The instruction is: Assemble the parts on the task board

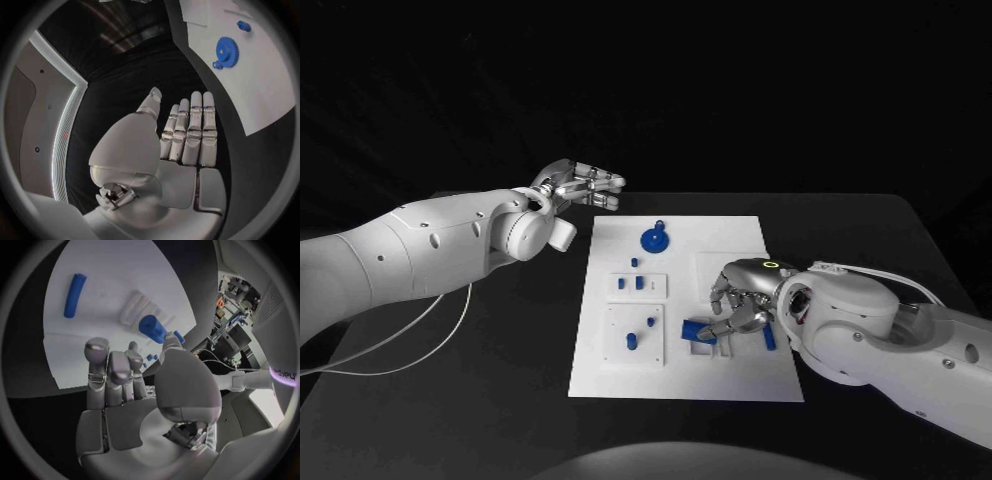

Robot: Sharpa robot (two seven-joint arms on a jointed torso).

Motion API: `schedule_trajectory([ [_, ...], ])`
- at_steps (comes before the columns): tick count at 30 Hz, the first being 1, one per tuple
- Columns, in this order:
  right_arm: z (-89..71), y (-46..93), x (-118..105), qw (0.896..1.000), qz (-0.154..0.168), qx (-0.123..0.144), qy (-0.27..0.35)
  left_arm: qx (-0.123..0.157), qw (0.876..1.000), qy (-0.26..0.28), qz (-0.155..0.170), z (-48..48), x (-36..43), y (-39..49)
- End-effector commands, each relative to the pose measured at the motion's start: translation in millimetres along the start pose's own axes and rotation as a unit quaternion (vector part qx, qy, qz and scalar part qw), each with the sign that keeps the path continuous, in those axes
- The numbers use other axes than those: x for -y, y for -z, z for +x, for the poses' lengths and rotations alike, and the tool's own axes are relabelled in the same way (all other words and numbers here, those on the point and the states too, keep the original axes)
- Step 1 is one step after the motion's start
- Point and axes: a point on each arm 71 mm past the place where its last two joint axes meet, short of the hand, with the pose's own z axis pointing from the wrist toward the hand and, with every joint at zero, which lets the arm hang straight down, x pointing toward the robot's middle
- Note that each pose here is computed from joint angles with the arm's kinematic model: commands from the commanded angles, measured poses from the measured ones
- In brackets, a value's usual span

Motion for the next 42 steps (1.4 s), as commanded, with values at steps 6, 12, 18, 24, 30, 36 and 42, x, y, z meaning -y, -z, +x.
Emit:
schedule_trajectory([
  [6, 5.2, -5.4, -7, 0.999, -0.005, 0.0, 0.052, -0.009, 1.0, 0.002, 0.004, 3.2, 1.2, -0.8],
  [12, 9.5, -8.1, -10, 0.998, -0.004, -0.007, 0.063, -0.01, 1.0, 0.002, 0.004, 3.7, 1.3, -1.0],
  [18, 15.0, -9.8, -12, 0.997, -0.009, -0.018, 0.068, -0.01, 1.0, 0.002, 0.003, 3.6, 1.2, -0.9],
  [24, 17.6, -9.8, -14, 0.997, -0.012, -0.025, 0.07, -0.01, 1.0, 0.002, 0.003, 3.4, 1.1, -0.9],
  [30, 18.3, -9.6, -14, 0.997, -0.014, -0.025, 0.069, -0.01, 1.0, 0.002, 0.003, 3.5, 1.1, -0.9],
  [36, 17.1, -9.0, -13, 0.998, -0.014, -0.015, 0.053, -0.01, 1.0, 0.002, 0.003, 3.0, 1.0, -0.6],
  [42, 16.5, -6.7, -11, 1.0, -0.012, -0.01, 0.022, -0.009, 1.0, 0.001, 0.002, 2.3, 0.8, -0.1],
])
